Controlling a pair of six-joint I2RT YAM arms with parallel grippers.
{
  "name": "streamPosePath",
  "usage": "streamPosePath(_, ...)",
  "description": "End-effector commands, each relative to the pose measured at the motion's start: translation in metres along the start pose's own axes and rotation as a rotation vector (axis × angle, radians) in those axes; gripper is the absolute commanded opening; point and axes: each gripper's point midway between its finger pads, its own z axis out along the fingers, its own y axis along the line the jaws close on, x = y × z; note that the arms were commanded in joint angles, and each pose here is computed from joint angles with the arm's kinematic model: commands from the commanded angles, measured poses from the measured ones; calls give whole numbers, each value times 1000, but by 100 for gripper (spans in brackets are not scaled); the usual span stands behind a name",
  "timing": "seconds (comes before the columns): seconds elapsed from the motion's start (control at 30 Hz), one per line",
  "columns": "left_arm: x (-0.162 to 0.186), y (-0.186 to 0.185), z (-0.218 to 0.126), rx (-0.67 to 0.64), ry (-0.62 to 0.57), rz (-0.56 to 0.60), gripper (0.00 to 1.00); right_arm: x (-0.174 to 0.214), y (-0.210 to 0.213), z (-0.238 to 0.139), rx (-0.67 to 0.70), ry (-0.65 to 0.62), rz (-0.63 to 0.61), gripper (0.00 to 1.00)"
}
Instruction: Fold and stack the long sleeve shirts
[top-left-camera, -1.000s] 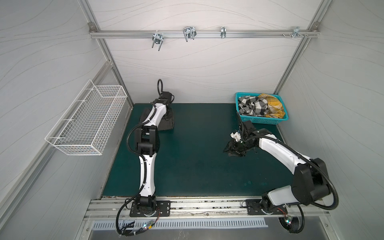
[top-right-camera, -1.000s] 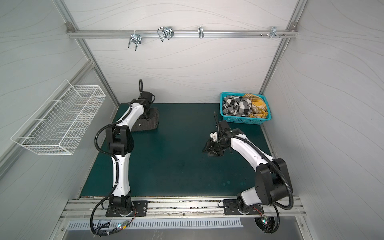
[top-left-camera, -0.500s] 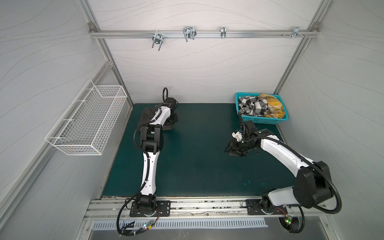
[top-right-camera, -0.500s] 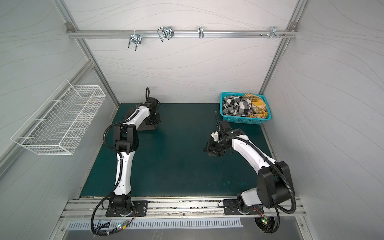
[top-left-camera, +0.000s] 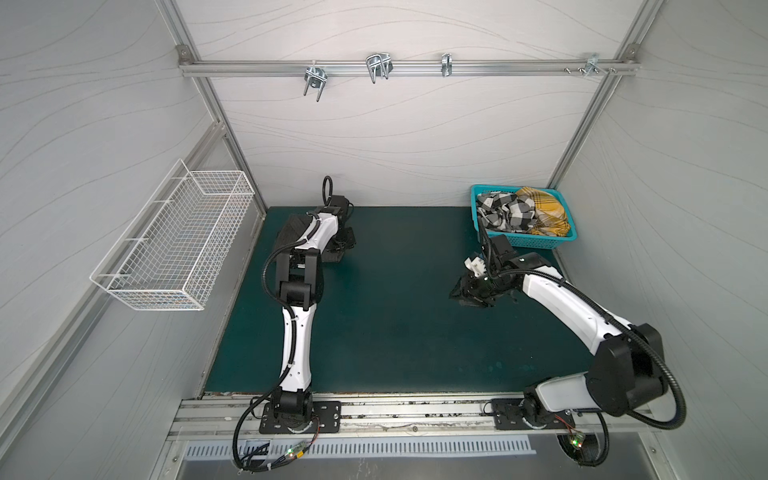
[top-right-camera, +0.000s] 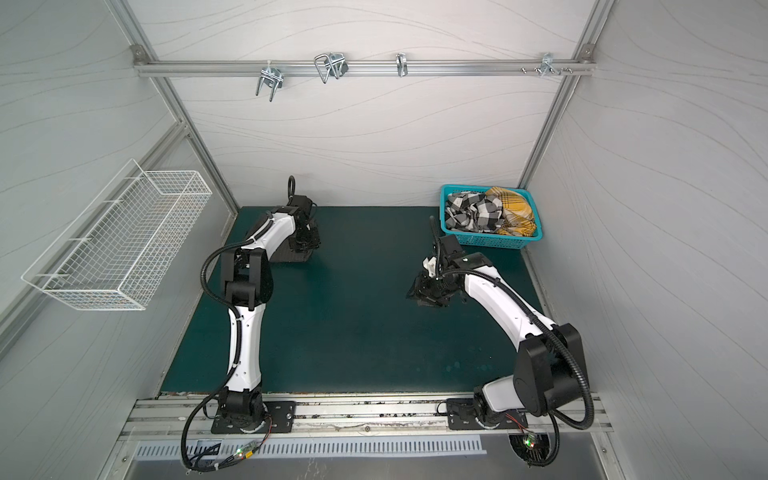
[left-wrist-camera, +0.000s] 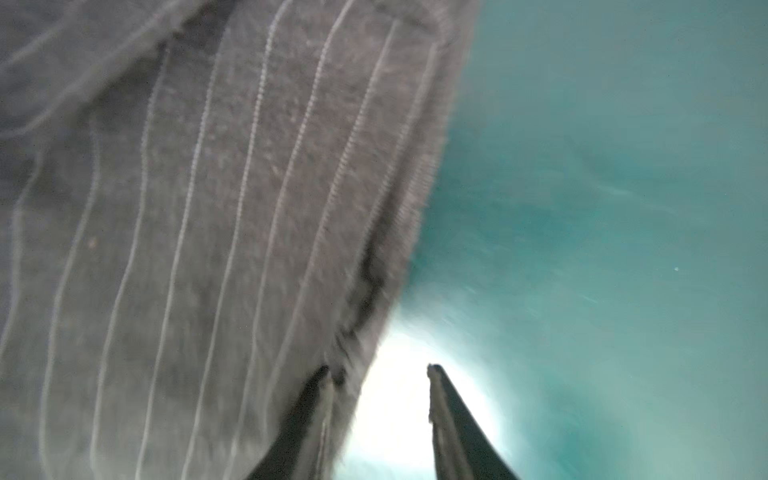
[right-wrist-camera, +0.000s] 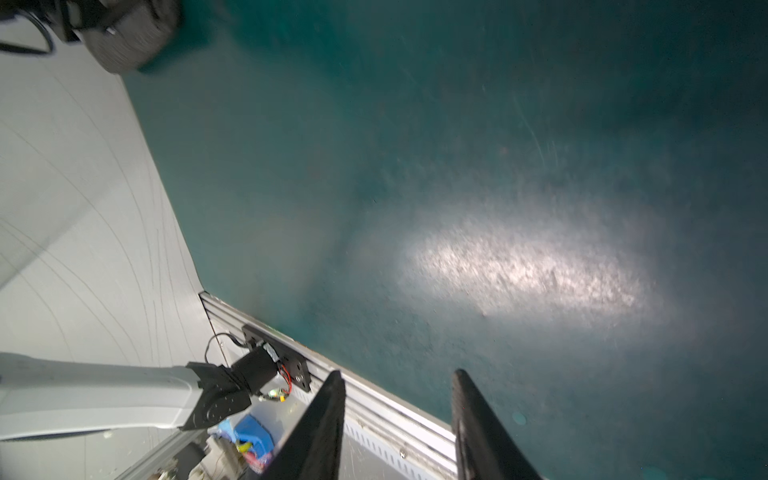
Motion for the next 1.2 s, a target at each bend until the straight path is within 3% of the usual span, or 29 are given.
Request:
streamPosePath(0.0, -20, -35, -90, 162, -139, -2, 47, -34, 6, -35, 52, -159, -15, 46)
streamPosePath(0.1, -17, -48, -145, 269, -227, 8, 54, -73, 9, -72, 82, -365, -3, 49)
streamPosePath(0.13, -15, -49, -163, 301, -265, 14, 64, -83, 8, -84, 81, -441, -1, 50)
streamPosePath(0.17, -13, -49, -179, 322, -306, 21, 67, -93, 7, -93, 82, -513, 1, 52)
streamPosePath(0.27, 5, -29, -205, 314, -440, 53, 68, -114, -14, -110, 128, -714, 53, 70)
streamPosePath(0.33, 14, 3, -211, 213, -575, 37, 69, -116, -50, -106, 217, -796, 148, 70)
streamPosePath(0.47, 40, 61, -183, -17, -759, 72, 76, -118, -123, -113, 548, -899, 159, 75)
streamPosePath(0.57, 67, 104, -124, -172, -627, 62, 77, -111, -174, -126, 832, -924, 173, 76)
streamPosePath(0.63, 81, 132, -97, -236, -593, -19, 76, -110, -195, -131, 921, -980, 131, 77)
streamPosePath(0.73, 85, 145, -75, -274, -671, 5, 78, -108, -229, -118, 911, -1004, 122, 80)
streamPosePath(0.8, 79, 136, -69, -259, -646, 77, 78, -114, -242, -103, 877, -991, 117, 99)
streamPosePath(0.87, 76, 128, -69, -207, -673, 119, 81, -125, -243, -84, 833, -979, 55, 99)
streamPosePath(0.93, 71, 132, -79, -144, -759, 76, 83, -143, -228, -68, 745, -970, -50, 99)
streamPosePath(1.0, 73, 143, -83, -62, -852, -3, 86, -157, -201, -43, 582, -977, -239, 99)
streamPosePath(1.03, 70, 144, -87, -46, -915, -6, 92, -160, -192, -33, 572, -948, -305, 99)
streamPosePath(1.1, 76, 124, -72, 24, -870, 88, 99, -156, -169, -14, 546, -921, -466, 99)
streamPosePath(1.17, 77, 117, -71, 30, -893, 131, 100, -147, -181, -19, 443, -984, -437, 99)
